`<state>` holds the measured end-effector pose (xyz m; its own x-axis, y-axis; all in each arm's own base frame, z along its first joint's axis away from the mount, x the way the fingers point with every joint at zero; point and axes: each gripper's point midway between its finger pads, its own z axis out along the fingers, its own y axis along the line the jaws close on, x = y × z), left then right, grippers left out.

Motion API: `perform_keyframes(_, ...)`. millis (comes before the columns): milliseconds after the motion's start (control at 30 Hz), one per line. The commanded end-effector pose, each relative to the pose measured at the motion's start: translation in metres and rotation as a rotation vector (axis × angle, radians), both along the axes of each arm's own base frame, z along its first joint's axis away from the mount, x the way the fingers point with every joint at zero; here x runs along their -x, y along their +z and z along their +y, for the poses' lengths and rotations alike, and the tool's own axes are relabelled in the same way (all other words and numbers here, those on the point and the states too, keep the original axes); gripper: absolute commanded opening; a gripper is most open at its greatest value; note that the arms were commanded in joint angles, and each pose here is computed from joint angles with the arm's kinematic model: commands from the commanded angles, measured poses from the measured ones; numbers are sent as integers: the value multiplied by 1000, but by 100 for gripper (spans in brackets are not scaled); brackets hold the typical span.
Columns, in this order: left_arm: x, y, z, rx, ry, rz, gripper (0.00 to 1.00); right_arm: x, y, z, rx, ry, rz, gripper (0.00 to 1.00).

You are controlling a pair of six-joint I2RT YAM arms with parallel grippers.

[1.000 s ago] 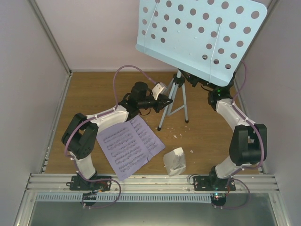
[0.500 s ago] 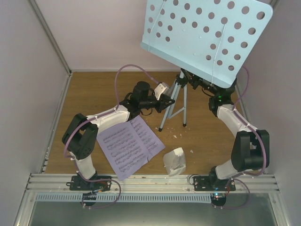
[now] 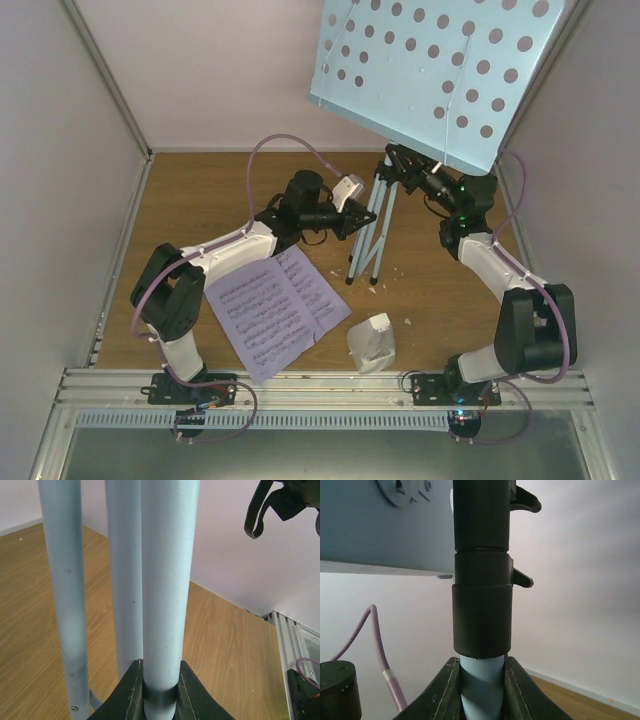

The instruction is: Pack up the instrument practice props

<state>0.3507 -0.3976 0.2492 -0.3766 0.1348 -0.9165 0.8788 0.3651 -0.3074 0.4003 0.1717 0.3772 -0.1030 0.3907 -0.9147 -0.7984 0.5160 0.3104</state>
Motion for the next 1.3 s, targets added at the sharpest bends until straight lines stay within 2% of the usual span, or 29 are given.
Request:
perform_keyframes(0, 25, 264, 40, 527, 79, -586, 0, 43, -17, 42, 58, 199, -16, 1)
perform_keyframes(400, 14, 204, 27, 371, 68, -499, 2, 47, -32, 29, -44, 125, 14, 0)
perform_keyframes(433, 14, 197, 25, 356, 54, -491, 6, 47, -32, 28, -45, 122, 13, 1)
perform_keyframes(500, 13, 175, 20, 316, 33, -465, 23, 48, -32, 27, -44, 115, 7, 1)
perform_keyframes(700, -10, 110, 8, 172, 53, -372, 87, 48, -35, 26, -34, 102, 3, 0)
perform_keyframes(733, -13, 101, 6, 152, 52, -361, 95, 48, -36, 26, -35, 100, 3, 0)
perform_keyframes(767, -15, 94, 3, 138, 43, -354, 98, 47, -36, 26, -35, 97, 4, 1)
perform_keyframes(1000, -25, 47, 2, 38, 67, -349, 99, 46, -34, 25, -44, 89, 0, 1)
perform_keyframes(1267, -22, -7, 4, -9, 65, -312, 99, 47, -33, 25, -55, 94, 0, 1)
